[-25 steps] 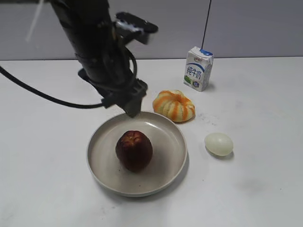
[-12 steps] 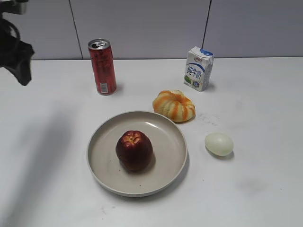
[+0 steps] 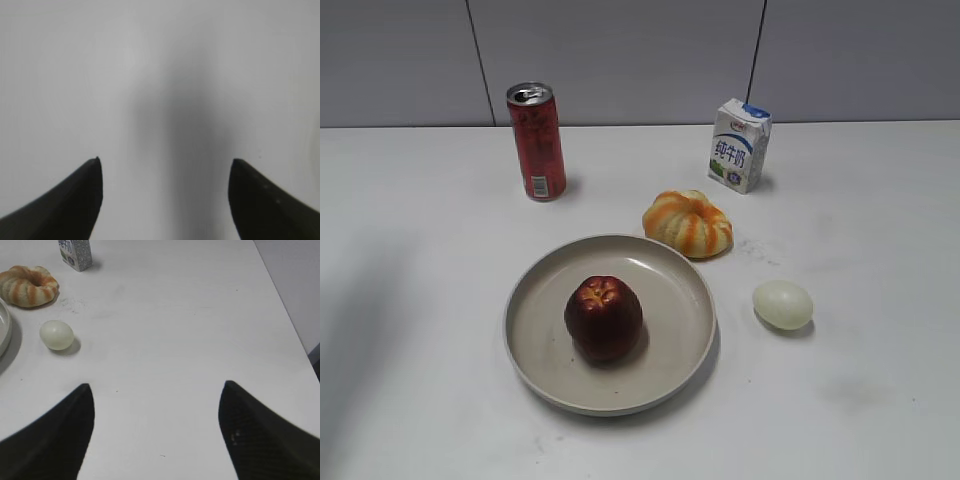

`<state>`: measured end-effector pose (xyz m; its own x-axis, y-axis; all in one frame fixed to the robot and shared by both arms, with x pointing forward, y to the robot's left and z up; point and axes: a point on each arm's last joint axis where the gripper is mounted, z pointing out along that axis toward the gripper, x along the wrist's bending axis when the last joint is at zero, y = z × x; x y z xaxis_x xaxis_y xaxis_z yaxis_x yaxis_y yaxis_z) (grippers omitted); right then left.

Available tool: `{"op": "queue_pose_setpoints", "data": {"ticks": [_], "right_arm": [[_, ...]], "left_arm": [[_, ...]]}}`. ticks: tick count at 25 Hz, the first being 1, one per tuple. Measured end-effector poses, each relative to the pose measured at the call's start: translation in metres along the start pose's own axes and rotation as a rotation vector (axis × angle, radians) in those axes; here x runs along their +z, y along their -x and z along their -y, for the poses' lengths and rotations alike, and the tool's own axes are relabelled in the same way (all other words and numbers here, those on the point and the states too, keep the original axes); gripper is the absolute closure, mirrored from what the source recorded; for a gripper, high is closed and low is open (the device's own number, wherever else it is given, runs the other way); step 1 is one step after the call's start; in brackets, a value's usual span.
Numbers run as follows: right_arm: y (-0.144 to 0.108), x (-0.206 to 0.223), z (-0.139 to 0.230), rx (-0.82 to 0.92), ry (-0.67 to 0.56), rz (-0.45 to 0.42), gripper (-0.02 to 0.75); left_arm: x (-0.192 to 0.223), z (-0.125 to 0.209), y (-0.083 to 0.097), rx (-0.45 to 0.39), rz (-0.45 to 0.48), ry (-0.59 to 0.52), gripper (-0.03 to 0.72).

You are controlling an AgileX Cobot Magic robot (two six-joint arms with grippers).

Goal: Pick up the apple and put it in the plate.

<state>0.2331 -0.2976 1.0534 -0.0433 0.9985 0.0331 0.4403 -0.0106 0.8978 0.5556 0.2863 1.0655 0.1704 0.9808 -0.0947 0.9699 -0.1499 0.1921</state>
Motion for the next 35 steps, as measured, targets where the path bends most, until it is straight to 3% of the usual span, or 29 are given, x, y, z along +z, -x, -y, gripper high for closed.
{"op": "queue_pose_setpoints", "data": {"ticks": [6,18,35], "right_arm": [[0.0,0.0,0.0,0.0,0.0,0.0,0.153],[0.0,0.0,0.0,0.0,0.0,0.0,0.153],[0.0,0.0,0.0,0.0,0.0,0.0,0.153]], "left_arm": [[-0.007,0.077,0.012,-0.005,0.003,-0.028,0.096],[0.001,0.208,0.027,0.013,-0.05,0.186,0.097],[-0.029,0.283,0.041,0.065,-0.106,0.631,0.146]]}}
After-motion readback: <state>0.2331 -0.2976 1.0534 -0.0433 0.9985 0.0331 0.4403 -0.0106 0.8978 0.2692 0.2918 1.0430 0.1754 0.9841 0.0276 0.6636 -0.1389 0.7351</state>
